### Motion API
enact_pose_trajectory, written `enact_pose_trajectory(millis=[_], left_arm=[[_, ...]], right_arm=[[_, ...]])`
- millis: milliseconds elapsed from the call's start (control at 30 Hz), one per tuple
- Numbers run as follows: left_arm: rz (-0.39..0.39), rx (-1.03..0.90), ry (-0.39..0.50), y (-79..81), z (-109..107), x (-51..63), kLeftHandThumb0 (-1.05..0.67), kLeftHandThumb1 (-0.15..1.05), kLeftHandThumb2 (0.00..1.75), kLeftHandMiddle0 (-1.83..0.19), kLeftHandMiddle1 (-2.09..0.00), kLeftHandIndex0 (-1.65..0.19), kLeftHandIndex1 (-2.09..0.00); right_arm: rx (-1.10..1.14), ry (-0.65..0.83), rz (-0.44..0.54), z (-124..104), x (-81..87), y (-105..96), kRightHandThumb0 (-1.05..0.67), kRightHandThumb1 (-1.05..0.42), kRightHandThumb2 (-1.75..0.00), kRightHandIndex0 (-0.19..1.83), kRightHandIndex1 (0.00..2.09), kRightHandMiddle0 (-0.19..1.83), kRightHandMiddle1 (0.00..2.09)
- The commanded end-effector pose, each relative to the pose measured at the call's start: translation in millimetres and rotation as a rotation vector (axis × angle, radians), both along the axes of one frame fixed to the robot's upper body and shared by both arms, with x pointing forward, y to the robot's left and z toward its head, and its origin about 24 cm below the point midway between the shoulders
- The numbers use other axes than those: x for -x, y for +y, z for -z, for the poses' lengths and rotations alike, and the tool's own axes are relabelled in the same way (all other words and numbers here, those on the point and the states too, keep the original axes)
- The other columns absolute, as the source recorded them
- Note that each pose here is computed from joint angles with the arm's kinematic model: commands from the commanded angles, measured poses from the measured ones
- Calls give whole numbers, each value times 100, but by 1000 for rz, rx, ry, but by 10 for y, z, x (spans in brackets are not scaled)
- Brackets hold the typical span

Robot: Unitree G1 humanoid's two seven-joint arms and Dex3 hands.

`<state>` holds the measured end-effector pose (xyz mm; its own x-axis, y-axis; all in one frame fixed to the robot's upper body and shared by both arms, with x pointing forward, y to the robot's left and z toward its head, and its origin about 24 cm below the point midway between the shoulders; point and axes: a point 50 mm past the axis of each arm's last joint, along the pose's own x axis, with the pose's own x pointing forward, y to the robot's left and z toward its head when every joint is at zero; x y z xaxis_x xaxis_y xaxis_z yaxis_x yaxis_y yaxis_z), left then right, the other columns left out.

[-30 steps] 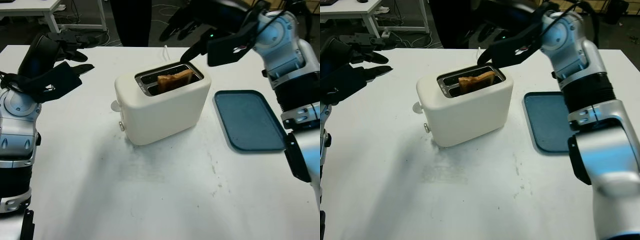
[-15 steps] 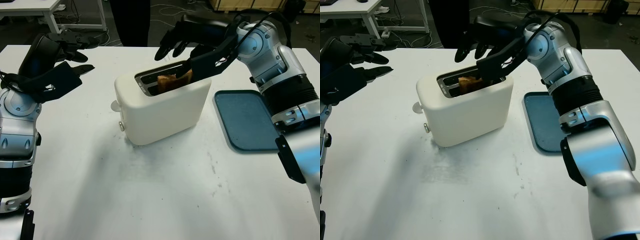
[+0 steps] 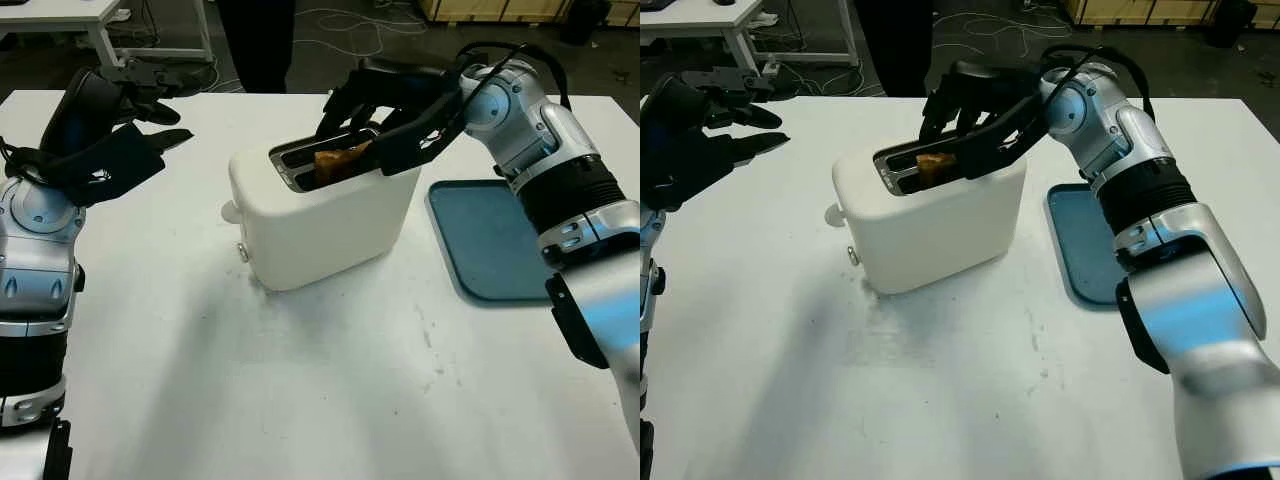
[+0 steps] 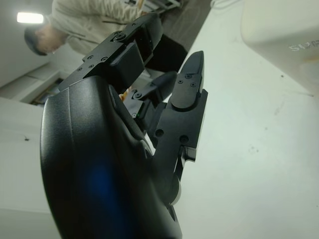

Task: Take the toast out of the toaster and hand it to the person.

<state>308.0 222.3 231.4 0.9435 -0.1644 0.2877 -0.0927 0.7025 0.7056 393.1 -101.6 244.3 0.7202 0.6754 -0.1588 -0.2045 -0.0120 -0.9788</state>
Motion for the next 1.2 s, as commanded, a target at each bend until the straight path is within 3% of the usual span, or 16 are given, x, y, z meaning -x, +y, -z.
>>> enact_pose_trajectory(millis=[0, 167, 367, 500, 567, 633, 700, 933, 1167], left_arm=[[6, -9, -17, -15, -41, 2, -18, 92, 1, -59, -69, -81, -1], [6, 3, -11, -16, -38, 10, -16, 92, 1, -57, -69, -81, -1], [4, -3, -12, -2, -36, 13, -18, 92, 1, -57, -70, -80, -1], [4, 1, -7, -2, -35, 17, -18, 92, 2, -56, -70, -80, 0], [2, -1, -6, -3, -36, 19, -19, 92, 2, -56, -70, -80, 0], [3, 1, -6, 0, -34, 20, -19, 92, 2, -56, -70, -80, 0], [4, 19, -4, 1, -29, 21, -17, 92, 2, -55, -70, -80, 0], [-2, 5, -11, -4, -29, 20, -18, 92, 2, -56, -70, -80, -1], [3, 10, -9, 5, -17, 16, -16, 92, 2, -57, -70, -80, 0]], right_arm=[[46, 38, 12, 136, -12, -22, -46, -69, -1, 92, 30, 89, 0], [60, 61, 20, 184, -16, -26, -44, -70, -1, 88, 31, 89, 1], [90, 63, 2, 180, 8, -21, -44, -71, 0, 98, 38, 106, 9], [152, 97, 11, 227, 14, -22, -46, -72, 0, 89, 73, 111, 6], [183, 118, 20, 251, 18, -22, -46, -73, -1, 87, 77, 111, 5], [200, 132, 23, 280, 25, -27, -42, -73, 0, 84, 98, 116, 7], [219, 137, 24, 307, 32, -30, -41, -73, 0, 79, 107, 122, 9], [264, 167, 12, 366, 33, -61, -36, -76, -1, 79, 94, 123, 10], [320, 173, -10, 404, 55, -76, -39, -83, -2, 86, 109, 119, 11]])
